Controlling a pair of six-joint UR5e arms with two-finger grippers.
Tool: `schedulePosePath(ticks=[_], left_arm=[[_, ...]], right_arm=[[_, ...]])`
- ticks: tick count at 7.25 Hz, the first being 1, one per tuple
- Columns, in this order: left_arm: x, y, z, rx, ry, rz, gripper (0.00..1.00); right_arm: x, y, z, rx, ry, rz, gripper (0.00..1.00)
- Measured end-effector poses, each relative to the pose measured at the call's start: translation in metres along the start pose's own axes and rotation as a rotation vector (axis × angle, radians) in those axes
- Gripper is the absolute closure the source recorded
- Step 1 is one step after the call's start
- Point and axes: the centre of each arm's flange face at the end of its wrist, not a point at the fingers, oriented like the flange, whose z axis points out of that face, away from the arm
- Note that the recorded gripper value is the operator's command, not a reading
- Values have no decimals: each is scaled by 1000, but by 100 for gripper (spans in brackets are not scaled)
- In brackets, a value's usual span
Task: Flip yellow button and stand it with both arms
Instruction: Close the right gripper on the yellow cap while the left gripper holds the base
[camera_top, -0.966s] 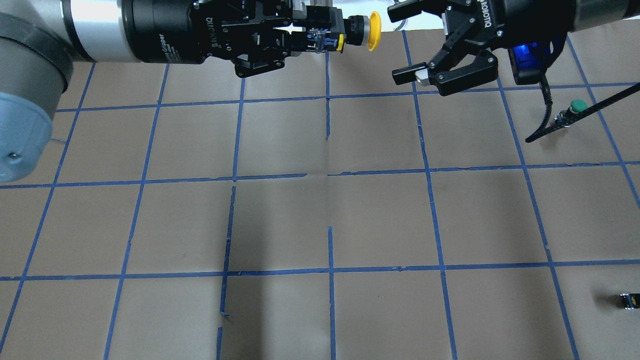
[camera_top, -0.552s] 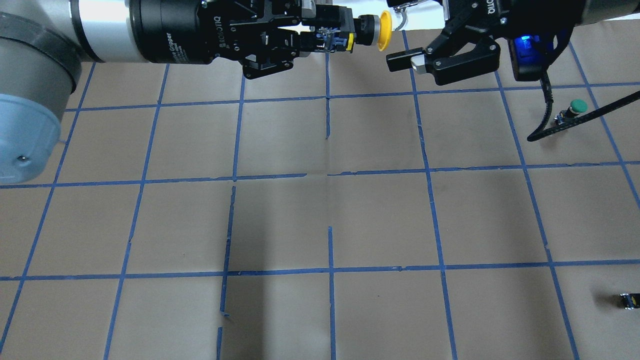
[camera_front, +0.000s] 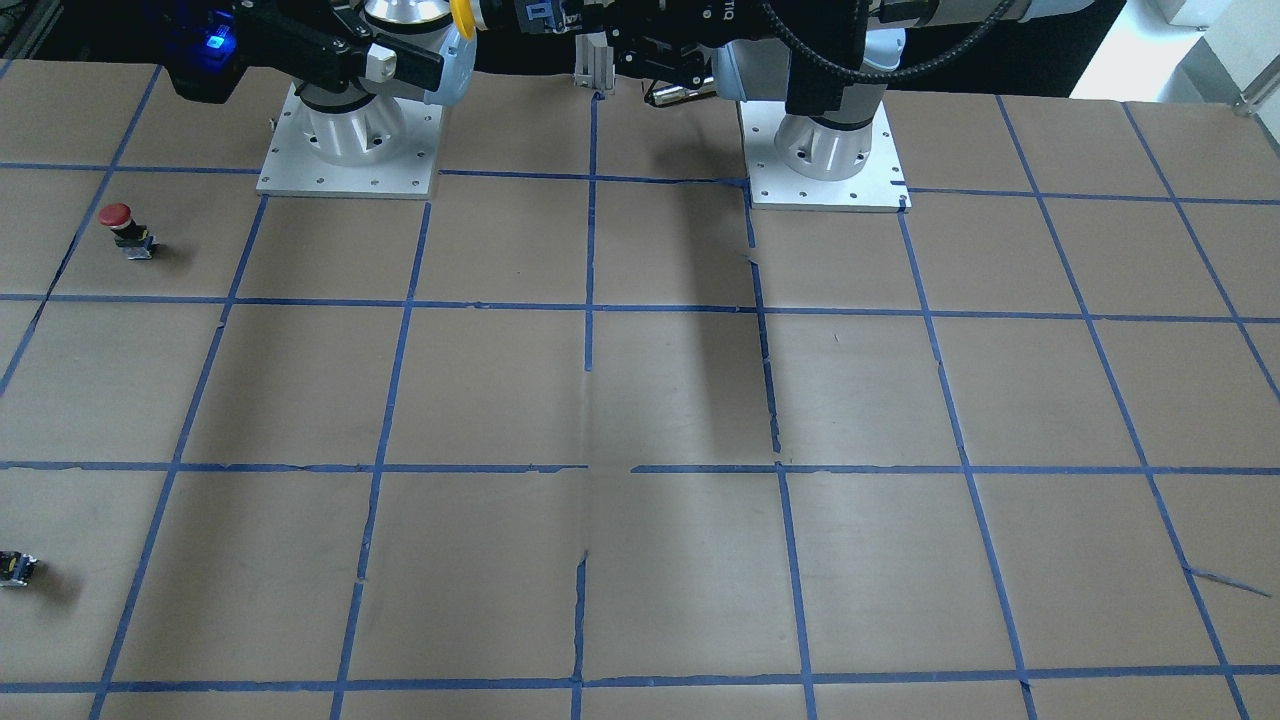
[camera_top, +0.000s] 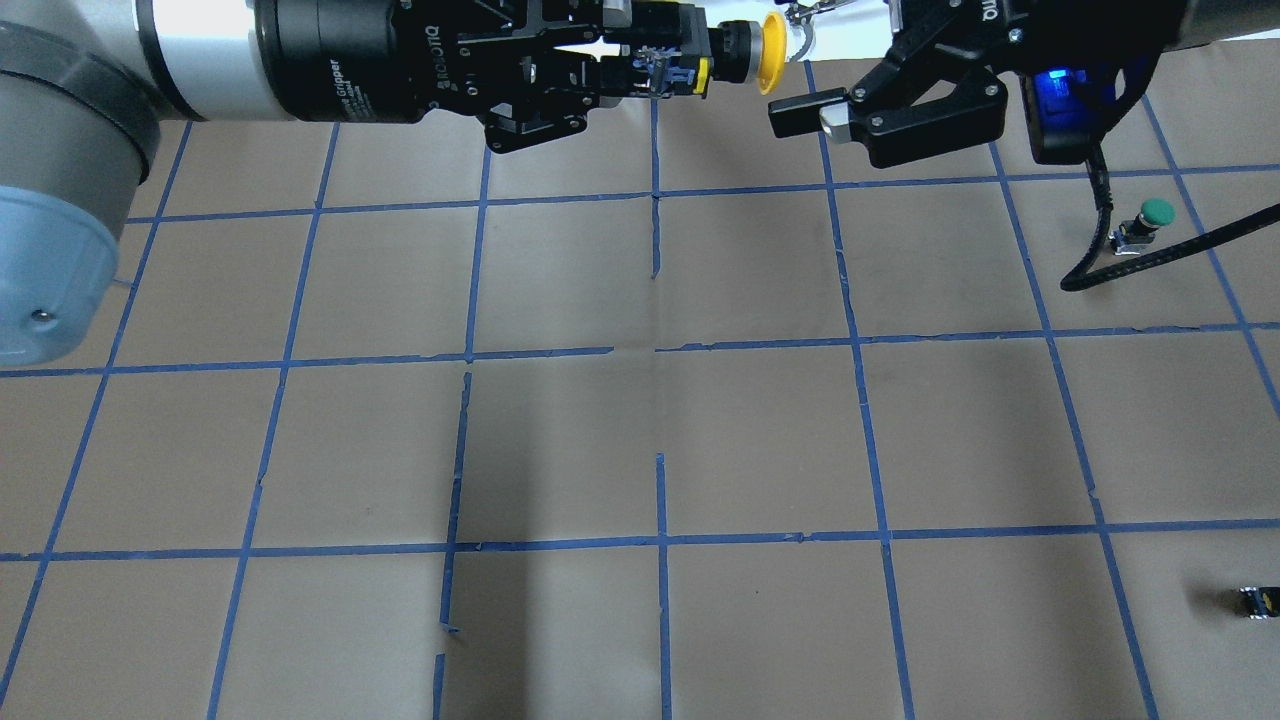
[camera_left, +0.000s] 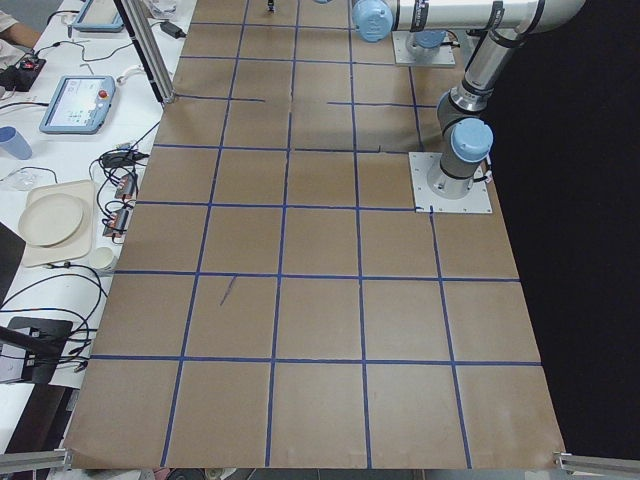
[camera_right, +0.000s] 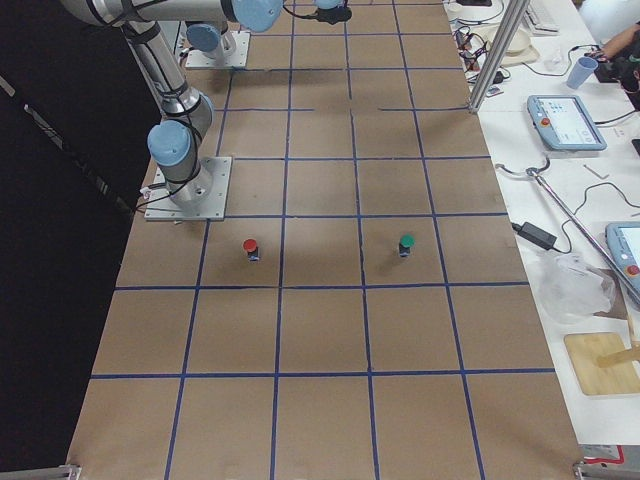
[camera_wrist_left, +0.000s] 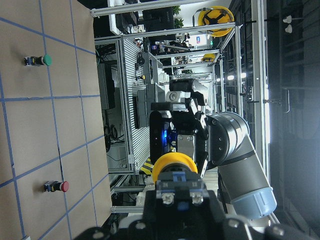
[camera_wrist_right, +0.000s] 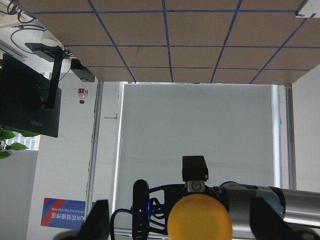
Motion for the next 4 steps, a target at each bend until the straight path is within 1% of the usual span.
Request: schedulePosePath(ticks=[2,3,4], left_arm=[[2,1,0,0,-4,7,98],[2,1,0,0,-5,9,98],[1,2,0,0,-5,11,98]], right_arm=[[2,3,2,-20,-2,9,4],[4,3,4,-23,5,16,16],[5,3,6,-24,10,20,39]])
